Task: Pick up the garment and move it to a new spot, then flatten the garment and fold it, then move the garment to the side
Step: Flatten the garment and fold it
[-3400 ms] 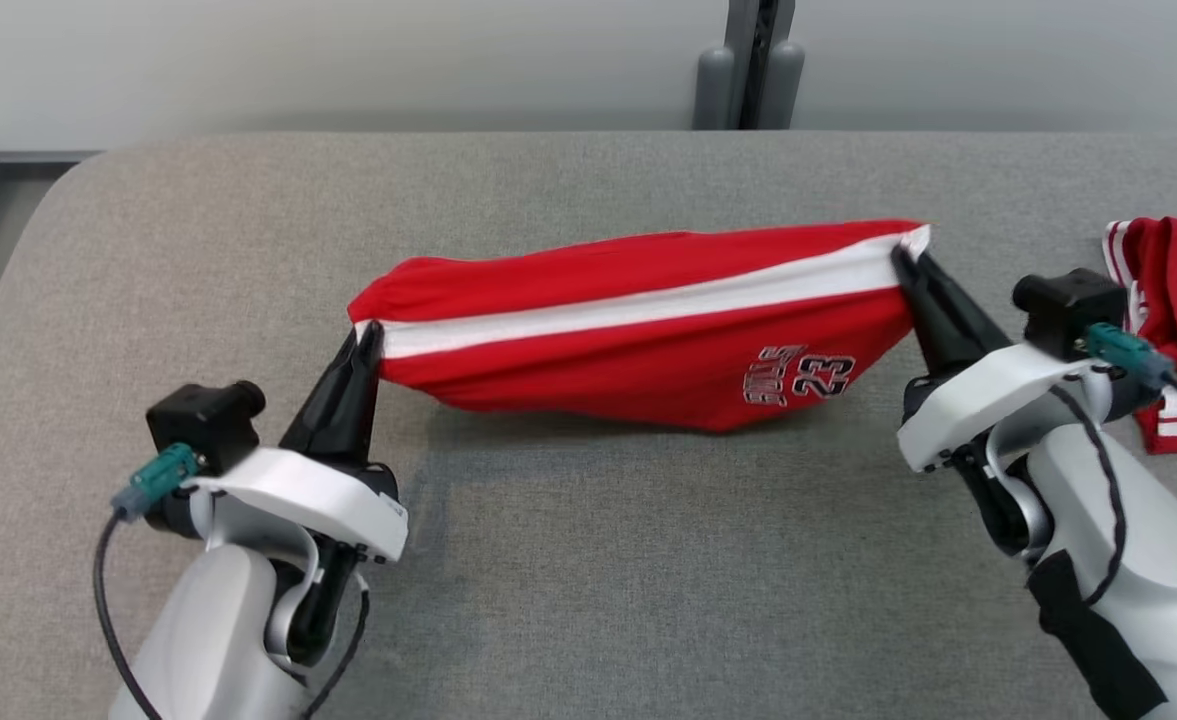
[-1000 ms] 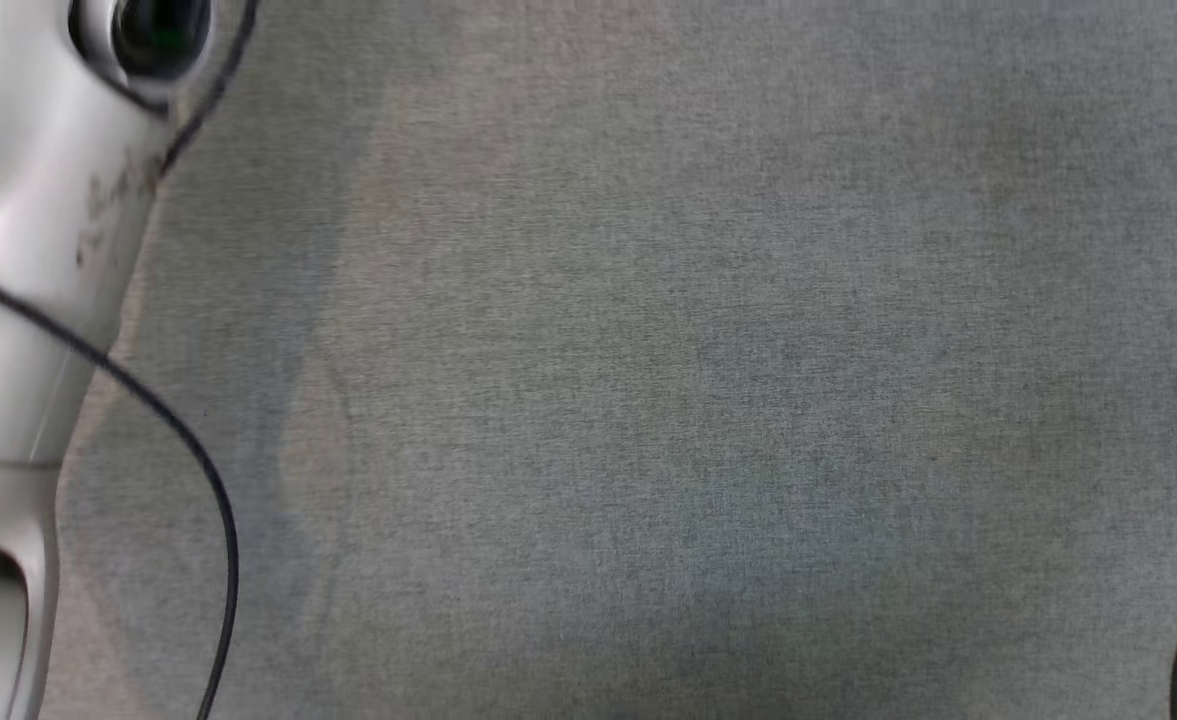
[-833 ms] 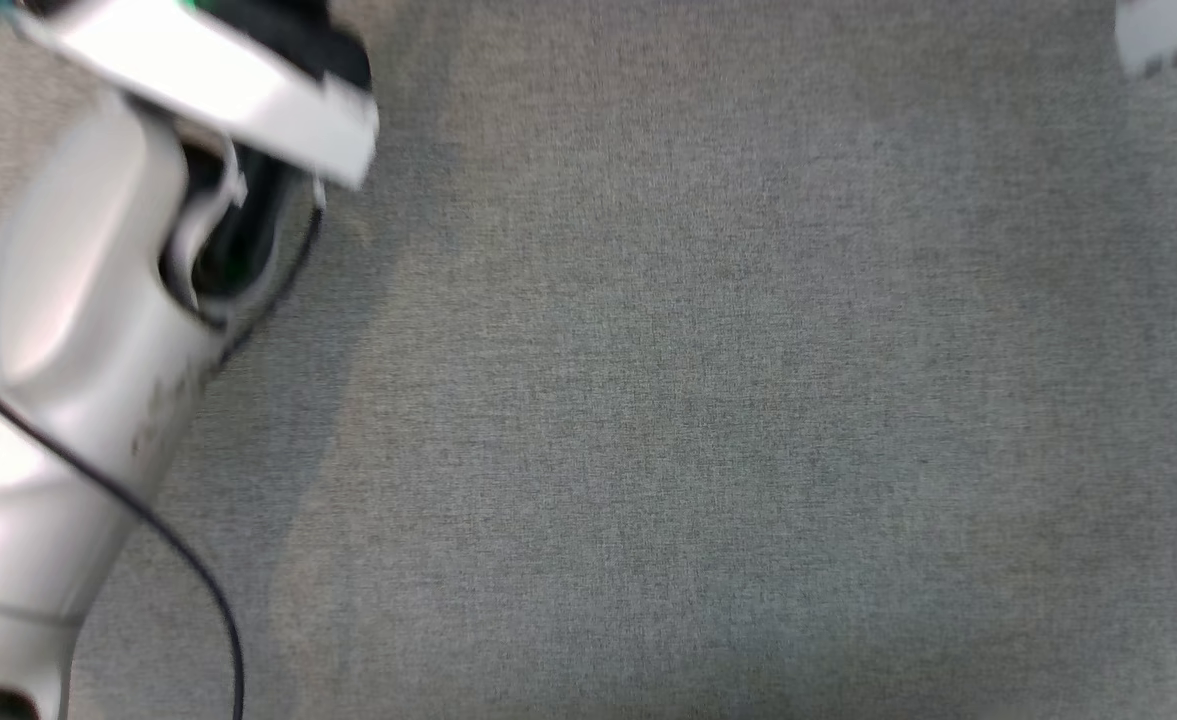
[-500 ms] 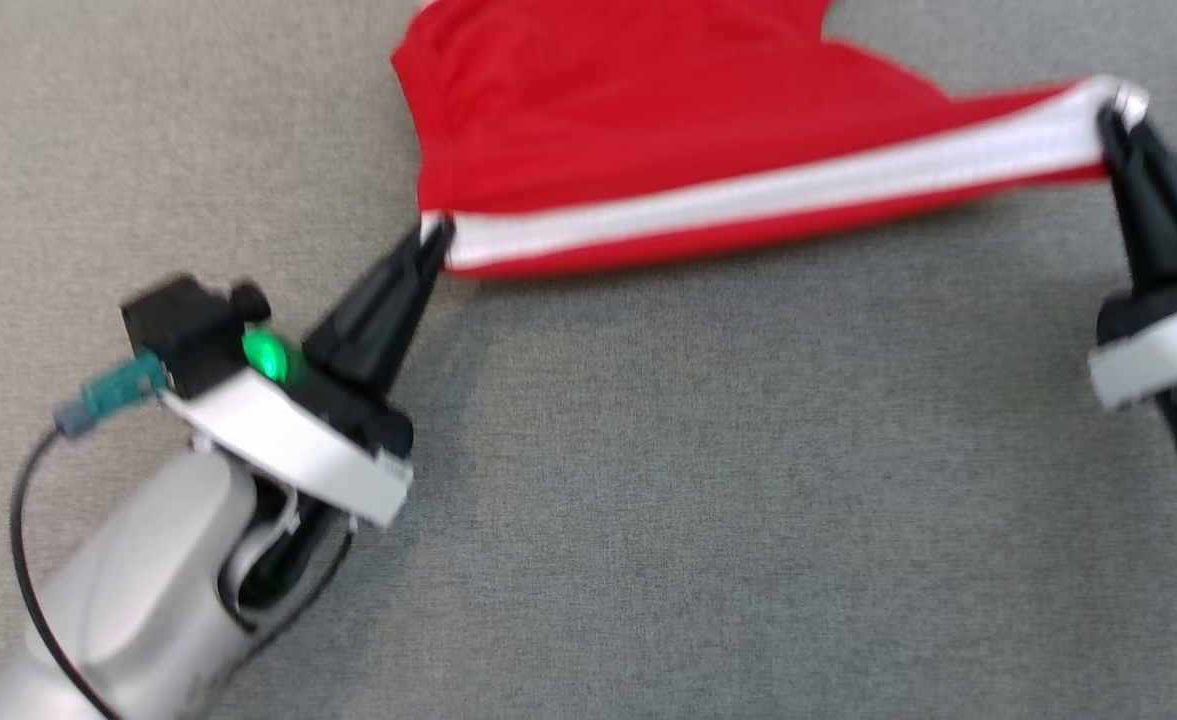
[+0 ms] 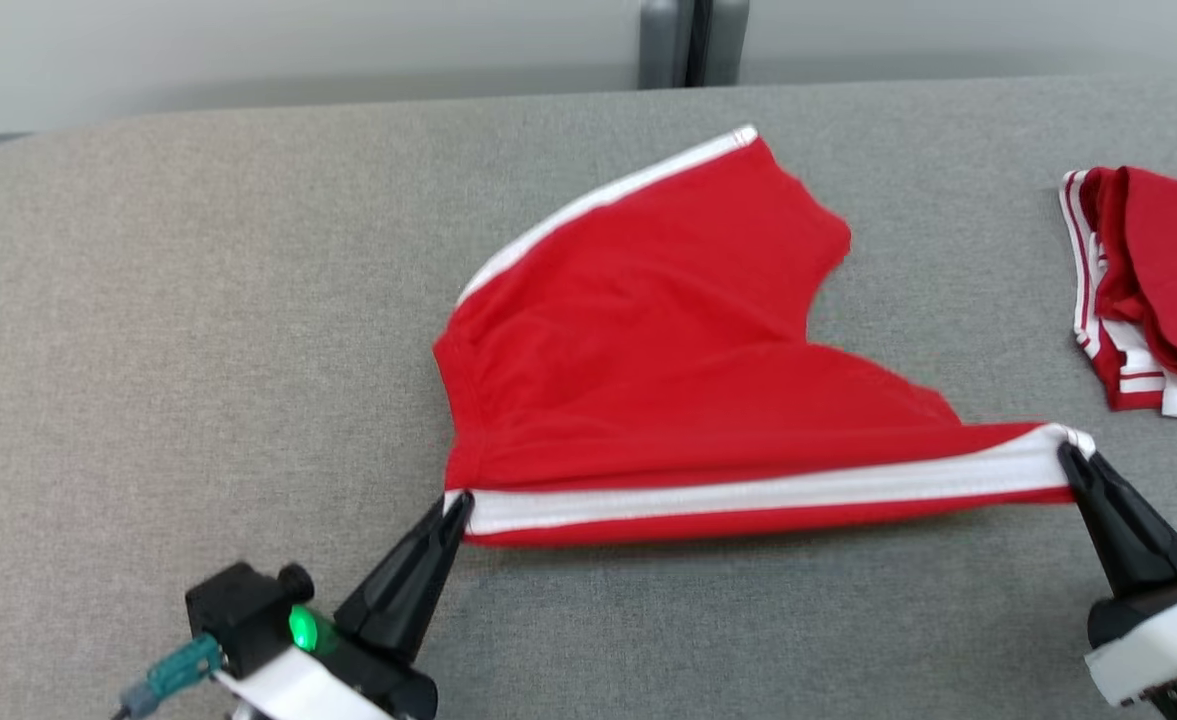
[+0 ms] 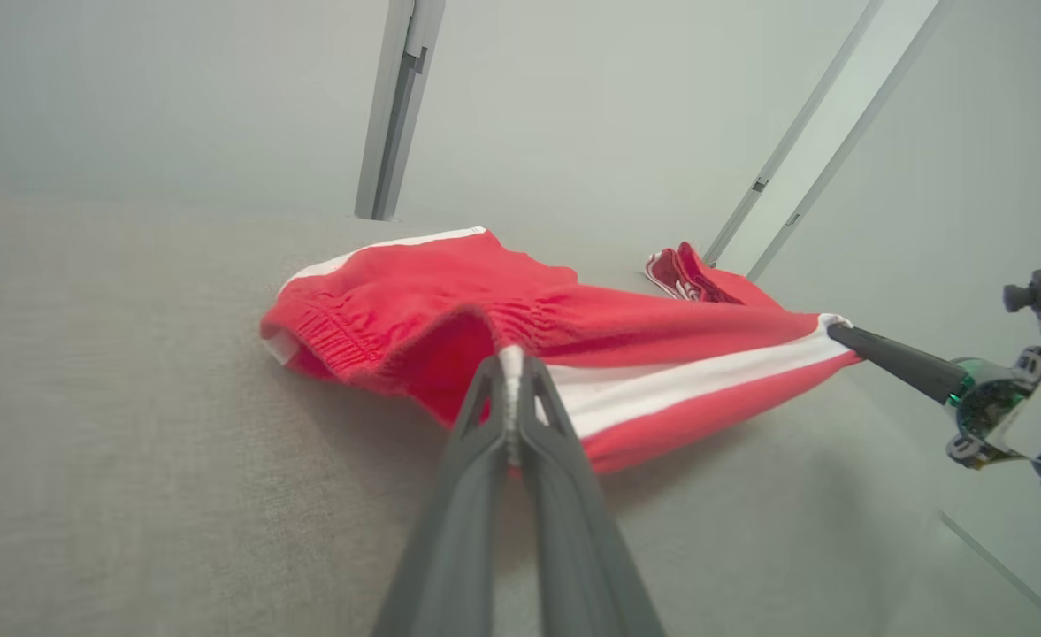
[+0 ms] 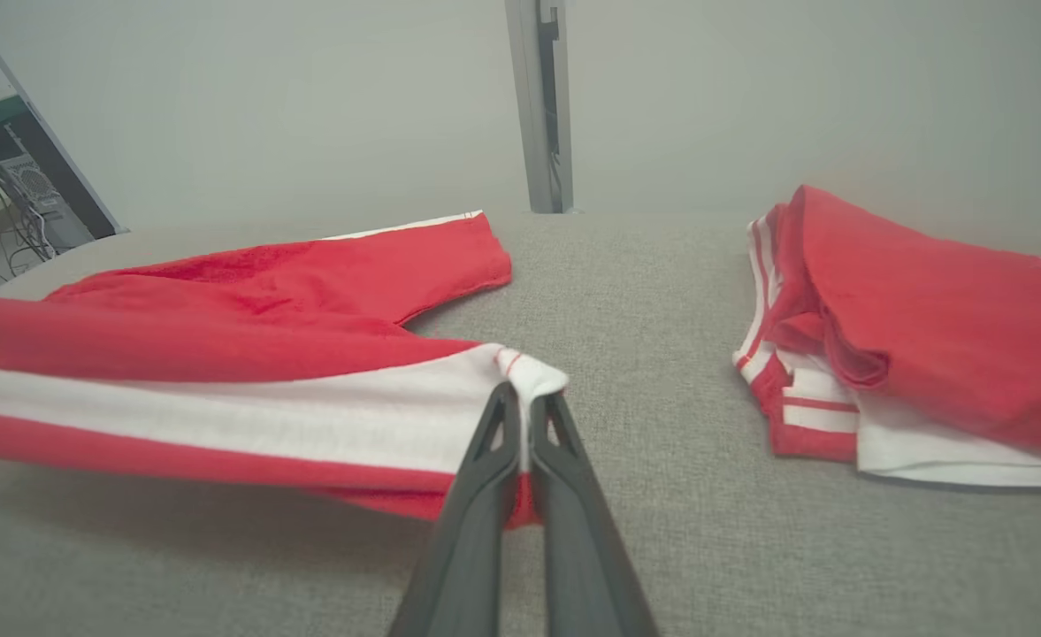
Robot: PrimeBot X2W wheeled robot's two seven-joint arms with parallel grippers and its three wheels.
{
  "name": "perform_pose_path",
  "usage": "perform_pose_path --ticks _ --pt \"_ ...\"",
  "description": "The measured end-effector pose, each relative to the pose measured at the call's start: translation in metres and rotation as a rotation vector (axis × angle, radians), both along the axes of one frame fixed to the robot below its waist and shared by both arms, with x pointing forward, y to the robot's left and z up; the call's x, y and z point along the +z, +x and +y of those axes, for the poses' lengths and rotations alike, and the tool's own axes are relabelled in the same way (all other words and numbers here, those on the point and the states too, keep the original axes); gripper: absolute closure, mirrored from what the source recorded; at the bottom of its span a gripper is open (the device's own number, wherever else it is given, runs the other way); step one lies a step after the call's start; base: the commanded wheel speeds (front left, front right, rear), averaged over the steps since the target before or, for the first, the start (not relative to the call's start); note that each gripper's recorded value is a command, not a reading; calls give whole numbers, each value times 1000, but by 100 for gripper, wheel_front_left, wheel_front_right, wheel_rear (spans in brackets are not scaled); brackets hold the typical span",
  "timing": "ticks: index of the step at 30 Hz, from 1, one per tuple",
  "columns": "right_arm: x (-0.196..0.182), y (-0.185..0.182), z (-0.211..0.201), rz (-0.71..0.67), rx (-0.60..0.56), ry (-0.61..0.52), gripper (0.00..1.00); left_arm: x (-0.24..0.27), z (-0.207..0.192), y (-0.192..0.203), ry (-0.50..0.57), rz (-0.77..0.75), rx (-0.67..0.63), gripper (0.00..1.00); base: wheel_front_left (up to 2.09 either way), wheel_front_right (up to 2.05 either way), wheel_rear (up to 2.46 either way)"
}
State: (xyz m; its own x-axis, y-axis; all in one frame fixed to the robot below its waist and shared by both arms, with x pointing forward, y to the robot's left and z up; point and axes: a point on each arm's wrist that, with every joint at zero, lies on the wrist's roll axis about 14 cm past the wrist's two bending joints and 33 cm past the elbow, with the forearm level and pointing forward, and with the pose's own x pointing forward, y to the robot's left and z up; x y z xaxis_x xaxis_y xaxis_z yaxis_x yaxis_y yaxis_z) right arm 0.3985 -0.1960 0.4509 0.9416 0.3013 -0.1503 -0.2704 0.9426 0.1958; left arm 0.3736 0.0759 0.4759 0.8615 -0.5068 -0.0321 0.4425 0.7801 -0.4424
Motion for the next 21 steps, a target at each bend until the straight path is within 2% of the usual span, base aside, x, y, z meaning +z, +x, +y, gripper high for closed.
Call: perform_pose_path --ticks 5,9,14,17,21 --pt "10 -18 -7 5 -9 -7 100 6 -1 -24 -16 5 19 100 0 0 0" --pt "18 -11 -6 -7 -13 -18 100 8 -4 -29 -40 11 35 100 0 0 0" --pt "25 26 14 -18 24 -28 100 13 -2 -12 -118 27 103 100 0 0 0" --pt "23 53 26 -15 47 -34 100 2 -3 0 -149 89 124 100 0 0 0" --pt "15 107 47 4 113 -97 100 -1 3 37 -245 141 208 100 0 0 0"
